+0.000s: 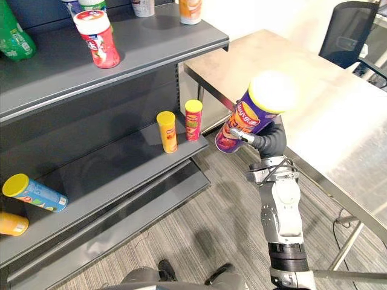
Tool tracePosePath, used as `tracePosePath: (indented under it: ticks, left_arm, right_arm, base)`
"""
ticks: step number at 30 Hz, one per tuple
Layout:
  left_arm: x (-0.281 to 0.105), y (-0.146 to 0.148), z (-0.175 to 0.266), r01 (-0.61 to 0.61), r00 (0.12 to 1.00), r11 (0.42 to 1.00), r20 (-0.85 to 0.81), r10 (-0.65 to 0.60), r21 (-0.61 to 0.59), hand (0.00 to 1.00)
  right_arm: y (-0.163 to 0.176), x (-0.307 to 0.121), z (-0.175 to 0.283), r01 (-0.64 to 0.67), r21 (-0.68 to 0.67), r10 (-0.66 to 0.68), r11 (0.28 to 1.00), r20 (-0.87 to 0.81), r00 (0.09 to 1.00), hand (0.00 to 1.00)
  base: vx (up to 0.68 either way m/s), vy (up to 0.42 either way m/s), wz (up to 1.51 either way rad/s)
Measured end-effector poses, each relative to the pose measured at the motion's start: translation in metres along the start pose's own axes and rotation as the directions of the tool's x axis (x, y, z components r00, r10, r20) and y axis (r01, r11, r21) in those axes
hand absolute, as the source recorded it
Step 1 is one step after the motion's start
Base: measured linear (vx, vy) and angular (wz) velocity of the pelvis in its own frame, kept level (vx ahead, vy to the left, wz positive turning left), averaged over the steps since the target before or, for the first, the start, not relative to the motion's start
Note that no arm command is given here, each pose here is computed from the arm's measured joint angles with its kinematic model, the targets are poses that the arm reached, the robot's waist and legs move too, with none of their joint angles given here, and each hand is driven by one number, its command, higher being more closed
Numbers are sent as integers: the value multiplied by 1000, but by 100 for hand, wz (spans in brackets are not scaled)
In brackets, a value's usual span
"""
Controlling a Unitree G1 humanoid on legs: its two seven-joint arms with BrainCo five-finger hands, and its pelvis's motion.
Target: Put the gum and the chips on the shelf.
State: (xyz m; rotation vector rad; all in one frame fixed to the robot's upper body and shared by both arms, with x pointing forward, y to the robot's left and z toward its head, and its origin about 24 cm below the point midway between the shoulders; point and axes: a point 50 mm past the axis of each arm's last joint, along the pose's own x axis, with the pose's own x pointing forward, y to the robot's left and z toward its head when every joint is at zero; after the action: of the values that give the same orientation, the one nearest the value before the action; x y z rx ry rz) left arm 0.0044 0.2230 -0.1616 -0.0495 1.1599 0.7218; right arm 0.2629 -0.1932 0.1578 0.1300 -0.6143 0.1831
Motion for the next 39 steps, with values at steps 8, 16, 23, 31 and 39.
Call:
tracePosePath:
  ticks: [8, 16, 23, 31, 39]
  left_arm:
    - [-1, -1, -1, 3, 1000, 1000, -4, -4, -2, 0]
    - [-1, -2, 1, 13, 1000, 1000, 8, -13, -5, 0]
    - [0, -1, 6, 11, 999, 1000, 36, -11, -25, 0]
    - [4, 0, 24, -1, 996, 999, 91, -2, 36, 0]
    - [6, 8, 19, -14, 997, 996, 71, 8, 85, 0]
  right_arm:
    - [16, 6, -7, -70, 26, 71, 997, -23, 997, 100]
    - [24, 6, -11, -126, 42, 128, 991, -44, 991, 100]
    - [44, 6, -17, -230, 83, 235, 970, -62, 970, 100]
    - [66, -7, -27, -276, 137, 288, 952, -83, 954, 100]
    - [74, -14, -25, -273, 139, 283, 952, -56, 958, 100]
  base:
    - [50, 1, 6]
    - [16, -19, 12]
    - [32, -14, 16]
    - [-7, 54, 82]
    - [22, 28, 67]
